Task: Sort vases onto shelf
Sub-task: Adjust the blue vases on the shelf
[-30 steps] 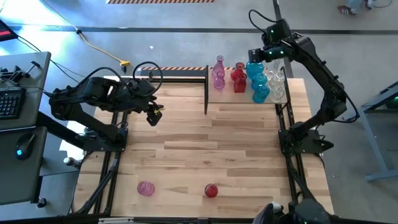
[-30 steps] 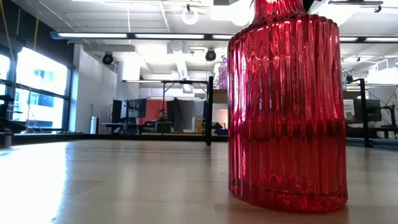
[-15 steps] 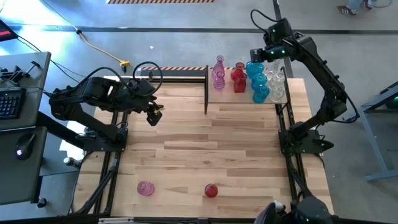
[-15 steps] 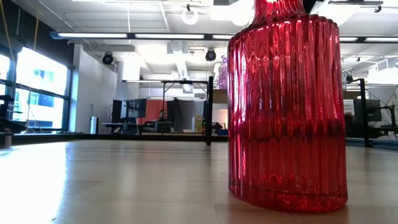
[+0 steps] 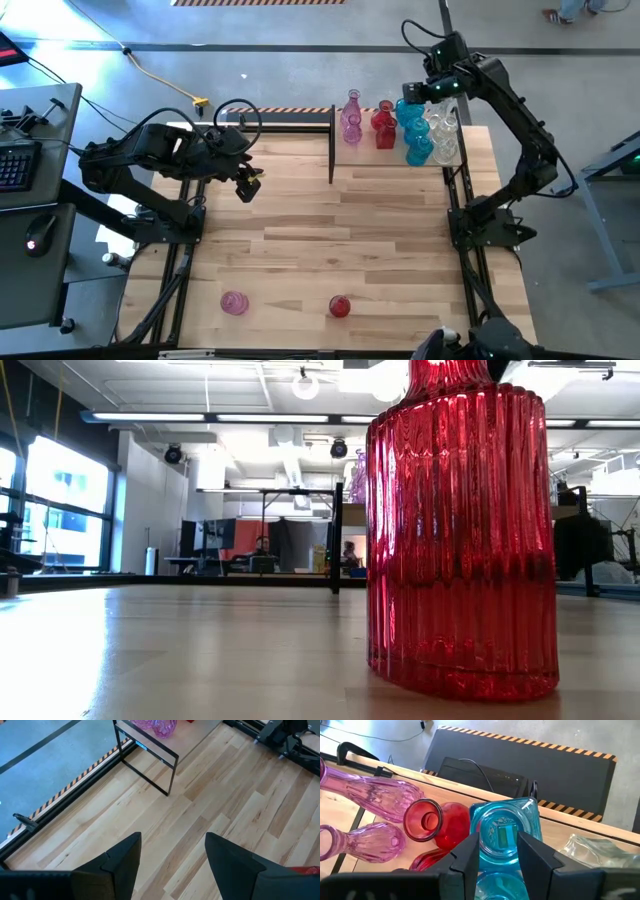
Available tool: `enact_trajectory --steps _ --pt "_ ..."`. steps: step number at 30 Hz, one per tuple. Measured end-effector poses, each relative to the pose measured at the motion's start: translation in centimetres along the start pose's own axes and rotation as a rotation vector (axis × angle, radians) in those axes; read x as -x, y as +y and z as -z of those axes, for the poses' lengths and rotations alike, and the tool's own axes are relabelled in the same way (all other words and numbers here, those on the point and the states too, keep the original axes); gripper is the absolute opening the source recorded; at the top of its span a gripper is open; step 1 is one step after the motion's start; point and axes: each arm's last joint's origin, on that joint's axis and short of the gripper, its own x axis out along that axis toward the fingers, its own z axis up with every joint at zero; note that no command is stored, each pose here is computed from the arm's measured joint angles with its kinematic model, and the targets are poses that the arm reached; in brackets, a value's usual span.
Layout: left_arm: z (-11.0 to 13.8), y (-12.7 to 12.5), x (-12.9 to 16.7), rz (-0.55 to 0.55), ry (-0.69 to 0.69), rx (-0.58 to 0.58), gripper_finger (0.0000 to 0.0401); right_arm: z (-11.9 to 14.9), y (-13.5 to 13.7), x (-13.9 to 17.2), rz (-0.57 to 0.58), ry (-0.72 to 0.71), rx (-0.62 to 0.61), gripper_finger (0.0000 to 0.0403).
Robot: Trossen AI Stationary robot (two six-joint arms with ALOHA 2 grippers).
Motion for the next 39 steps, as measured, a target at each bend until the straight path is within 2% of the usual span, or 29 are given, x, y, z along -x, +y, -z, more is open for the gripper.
enact_trajectory --steps 39 --pt "0.00 -0.01 0.00 0.000 0.000 0.000 0.0211 0.36 -0.24 0.07 0.055 0.026 -0.034 0.0112"
